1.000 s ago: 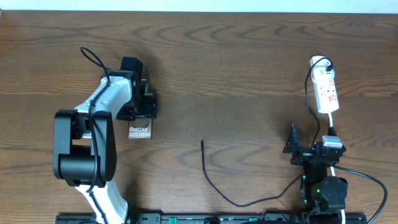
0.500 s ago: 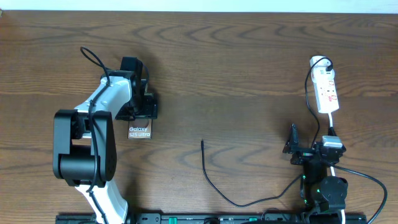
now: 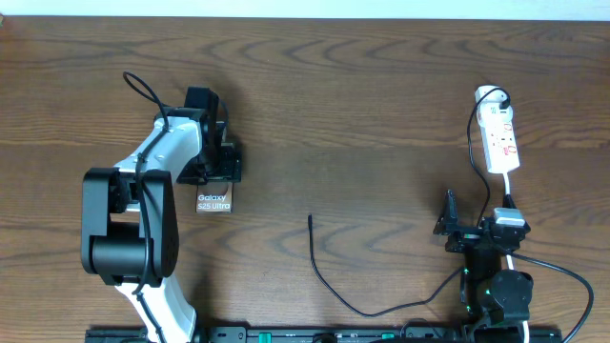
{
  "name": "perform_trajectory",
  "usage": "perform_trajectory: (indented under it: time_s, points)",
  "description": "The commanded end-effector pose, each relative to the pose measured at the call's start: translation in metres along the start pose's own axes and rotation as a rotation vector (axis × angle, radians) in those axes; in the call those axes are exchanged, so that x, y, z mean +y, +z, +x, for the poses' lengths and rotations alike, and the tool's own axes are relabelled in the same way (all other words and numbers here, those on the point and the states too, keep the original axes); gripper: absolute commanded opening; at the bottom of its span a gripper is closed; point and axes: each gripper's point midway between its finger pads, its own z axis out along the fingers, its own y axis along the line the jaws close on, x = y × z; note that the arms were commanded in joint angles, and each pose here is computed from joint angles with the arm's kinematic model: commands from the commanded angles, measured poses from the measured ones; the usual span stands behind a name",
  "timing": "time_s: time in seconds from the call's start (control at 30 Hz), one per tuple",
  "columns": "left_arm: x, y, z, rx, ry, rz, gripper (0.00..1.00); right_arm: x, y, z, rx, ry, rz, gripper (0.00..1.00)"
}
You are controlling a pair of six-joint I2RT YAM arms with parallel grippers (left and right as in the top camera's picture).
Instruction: Plug charger to phone and switch on socket
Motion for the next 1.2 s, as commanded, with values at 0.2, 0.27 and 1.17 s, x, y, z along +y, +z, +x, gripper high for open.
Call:
perform_trajectory:
  time_s: [0.2, 0.27, 1.17]
  points:
    - [0.0027, 0.0123, 0.0125, 0.047, -0.005, -0.006, 0.8, 0.0002, 0.0, 0.0015, 0.005, 0.011, 0.0, 0.99]
    - [0.0027, 0.0123, 0.0125, 0.047, -0.005, -0.006, 0.8, 0.0002, 0.0, 0.0015, 0.005, 0.012, 0.0, 0.99]
    - [0.0028, 0.0123, 0.0132, 0.05, -0.005, -0.006, 0.08, 0.0002, 0.0, 0.0015, 0.005, 0.012, 0.0, 0.99]
